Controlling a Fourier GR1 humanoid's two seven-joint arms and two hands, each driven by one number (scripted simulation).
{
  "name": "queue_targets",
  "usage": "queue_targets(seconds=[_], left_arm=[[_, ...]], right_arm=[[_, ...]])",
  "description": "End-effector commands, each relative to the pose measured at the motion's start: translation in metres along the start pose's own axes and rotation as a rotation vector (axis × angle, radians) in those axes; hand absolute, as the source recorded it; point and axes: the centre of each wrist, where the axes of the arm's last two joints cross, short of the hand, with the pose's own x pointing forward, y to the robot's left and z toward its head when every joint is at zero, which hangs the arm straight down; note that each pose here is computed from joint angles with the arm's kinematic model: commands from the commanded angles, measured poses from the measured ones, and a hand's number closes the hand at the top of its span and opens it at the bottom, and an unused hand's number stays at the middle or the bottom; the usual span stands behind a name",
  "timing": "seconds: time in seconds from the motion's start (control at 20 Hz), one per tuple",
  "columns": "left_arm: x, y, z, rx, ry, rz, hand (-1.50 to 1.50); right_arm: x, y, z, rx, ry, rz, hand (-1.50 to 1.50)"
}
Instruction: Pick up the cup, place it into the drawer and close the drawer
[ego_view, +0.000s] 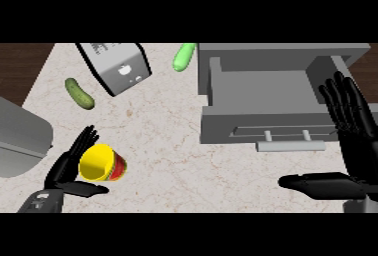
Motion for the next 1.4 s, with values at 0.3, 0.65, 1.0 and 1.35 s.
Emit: queue_targets(seconds=[0.3,0.65,1.0,1.35], left_arm=[[-0.002,-0.018,-0.021,-0.084,-0.124,0.131,-1.50],[-0.005,-0.039,-0.034,-0.138,-0.147,0.255,-1.50],[-0.011,-0.057,-0.035,-0.199,-0.154,0.337,1.50],[-0.005,-0.058,-0.043,-0.275,-0.171,0.474,1.50]], right_arm=[[0.006,0.004,-0.013,-0.006,-0.009,-0.013,-1.50],[0.000,0.001,-0.002,0.010,0.005,-0.007,-1.50],[-0.002,-0.004,-0.003,-0.008,0.005,-0.023,-1.50],[-0.003,-0.006,-0.004,-0.013,0.033,-0.011,-1.50]])
